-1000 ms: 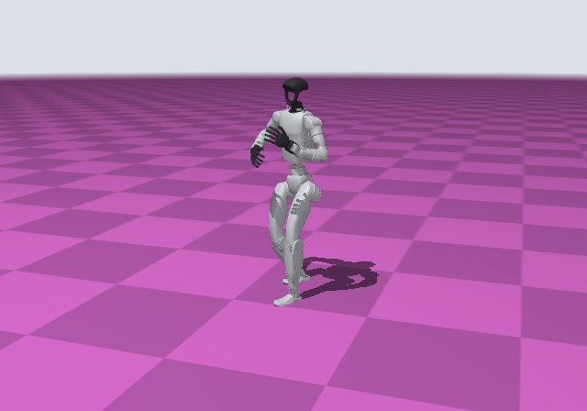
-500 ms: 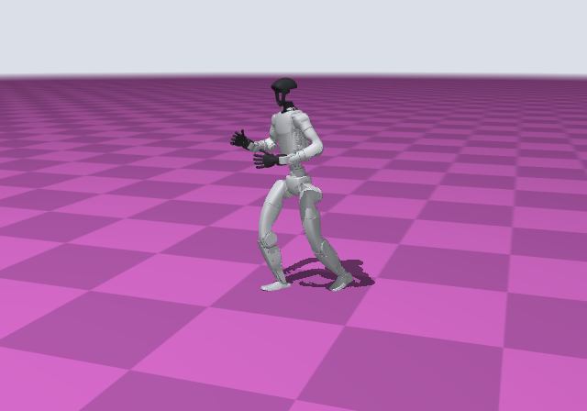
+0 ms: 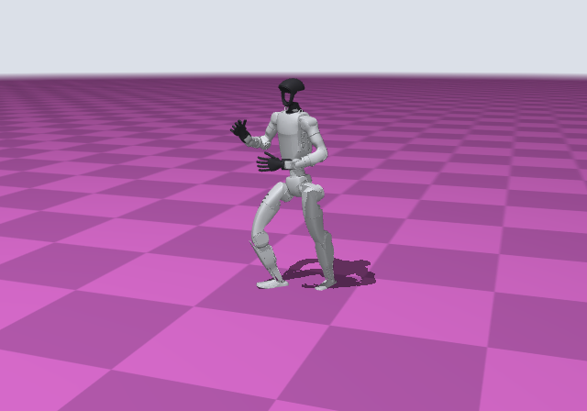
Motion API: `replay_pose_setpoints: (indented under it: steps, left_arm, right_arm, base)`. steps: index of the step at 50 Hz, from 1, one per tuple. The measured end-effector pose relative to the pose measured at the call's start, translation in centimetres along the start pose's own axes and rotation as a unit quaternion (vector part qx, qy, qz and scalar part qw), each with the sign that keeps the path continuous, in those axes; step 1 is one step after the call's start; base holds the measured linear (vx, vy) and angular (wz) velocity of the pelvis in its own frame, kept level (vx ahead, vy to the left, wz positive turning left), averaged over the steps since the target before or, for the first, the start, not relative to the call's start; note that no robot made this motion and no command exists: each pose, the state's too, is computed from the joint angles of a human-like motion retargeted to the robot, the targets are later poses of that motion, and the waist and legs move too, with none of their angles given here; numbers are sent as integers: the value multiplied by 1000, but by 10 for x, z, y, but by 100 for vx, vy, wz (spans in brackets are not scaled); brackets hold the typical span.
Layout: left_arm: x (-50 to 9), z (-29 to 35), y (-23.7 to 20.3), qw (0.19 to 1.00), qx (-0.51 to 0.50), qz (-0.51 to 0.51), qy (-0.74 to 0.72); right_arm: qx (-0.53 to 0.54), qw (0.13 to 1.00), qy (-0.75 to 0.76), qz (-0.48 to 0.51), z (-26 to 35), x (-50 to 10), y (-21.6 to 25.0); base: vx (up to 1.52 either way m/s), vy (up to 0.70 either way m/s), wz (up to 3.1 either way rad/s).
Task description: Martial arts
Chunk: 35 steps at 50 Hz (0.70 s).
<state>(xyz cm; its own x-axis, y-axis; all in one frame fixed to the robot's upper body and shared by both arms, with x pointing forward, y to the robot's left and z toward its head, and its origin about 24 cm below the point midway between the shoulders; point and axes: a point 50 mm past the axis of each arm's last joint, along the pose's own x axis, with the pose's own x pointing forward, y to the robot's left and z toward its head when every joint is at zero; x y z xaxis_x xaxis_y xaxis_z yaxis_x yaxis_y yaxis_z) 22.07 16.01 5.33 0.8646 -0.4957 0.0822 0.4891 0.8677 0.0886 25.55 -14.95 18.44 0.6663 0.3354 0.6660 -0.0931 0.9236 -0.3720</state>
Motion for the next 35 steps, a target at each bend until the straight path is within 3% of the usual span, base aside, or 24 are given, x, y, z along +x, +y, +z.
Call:
replay_pose_setpoints:
  steps: [11,25,35]
  left_arm:
    - [40,15,-10,998,-9,12,-55]
    - [49,11,-43,994,56,-77,-47]
    - [40,14,-36,990,109,-71,-55]
  right_arm:
    - [38,993,115,1,-38,-32,20]
    - [159,956,244,-27,-67,-84,62]
    - [209,939,268,41,-69,-92,87]
  base:
    - [5,-5,-5]
    - [-17,4,-24]
    - [-27,0,-22]
